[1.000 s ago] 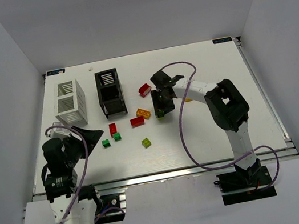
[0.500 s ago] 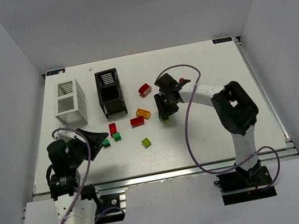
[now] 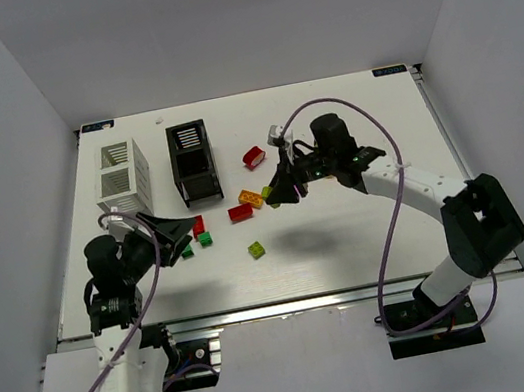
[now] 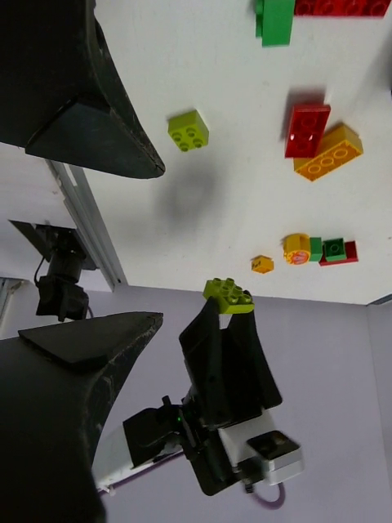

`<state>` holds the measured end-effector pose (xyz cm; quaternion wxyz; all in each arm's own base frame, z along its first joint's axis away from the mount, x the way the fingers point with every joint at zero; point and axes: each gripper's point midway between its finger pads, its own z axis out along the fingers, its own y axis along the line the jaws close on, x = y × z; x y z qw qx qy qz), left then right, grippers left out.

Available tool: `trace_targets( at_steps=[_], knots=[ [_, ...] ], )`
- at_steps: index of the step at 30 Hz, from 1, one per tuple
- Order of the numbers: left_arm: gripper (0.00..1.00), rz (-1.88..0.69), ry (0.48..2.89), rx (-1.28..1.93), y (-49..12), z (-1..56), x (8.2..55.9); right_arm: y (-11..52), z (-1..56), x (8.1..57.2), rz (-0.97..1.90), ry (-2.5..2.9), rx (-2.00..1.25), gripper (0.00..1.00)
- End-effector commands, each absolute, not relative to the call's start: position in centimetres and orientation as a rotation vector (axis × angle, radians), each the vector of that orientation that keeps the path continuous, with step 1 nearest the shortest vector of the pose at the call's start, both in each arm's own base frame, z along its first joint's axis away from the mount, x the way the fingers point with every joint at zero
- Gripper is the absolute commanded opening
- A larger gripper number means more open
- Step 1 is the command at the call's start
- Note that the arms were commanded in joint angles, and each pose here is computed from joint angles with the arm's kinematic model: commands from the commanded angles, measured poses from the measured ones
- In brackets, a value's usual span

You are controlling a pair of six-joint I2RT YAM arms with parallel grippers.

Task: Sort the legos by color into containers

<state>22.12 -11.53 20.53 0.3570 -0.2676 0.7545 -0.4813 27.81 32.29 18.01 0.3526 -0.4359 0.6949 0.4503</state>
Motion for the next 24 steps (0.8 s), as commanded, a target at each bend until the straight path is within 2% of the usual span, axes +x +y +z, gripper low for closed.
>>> trace_targets(
  at_steps=[1,10,15,24],
  knots=[
    [0.76,-1.329,1.886,-0.571,-13.0,23.7,22.5,32.9,20.5,25.9,1.127,1.39,-1.378,0.0],
    [0.77,-1.503,1.878,-0.32,-21.3,25.8,22.3,33.0,23.6,24.5,1.013,1.102,-1.503,0.0],
    [0.79,-1.513,1.925,-0.166,-25.4,26.5,22.2,33.2,23.7,23.6,0.924,1.03,-1.566,0.0],
    [0.79,-1.396,1.992,-0.082,-26.7,25.9,23.6,32.6,22.2,21.7,0.873,0.97,-1.668,0.0]
  ],
)
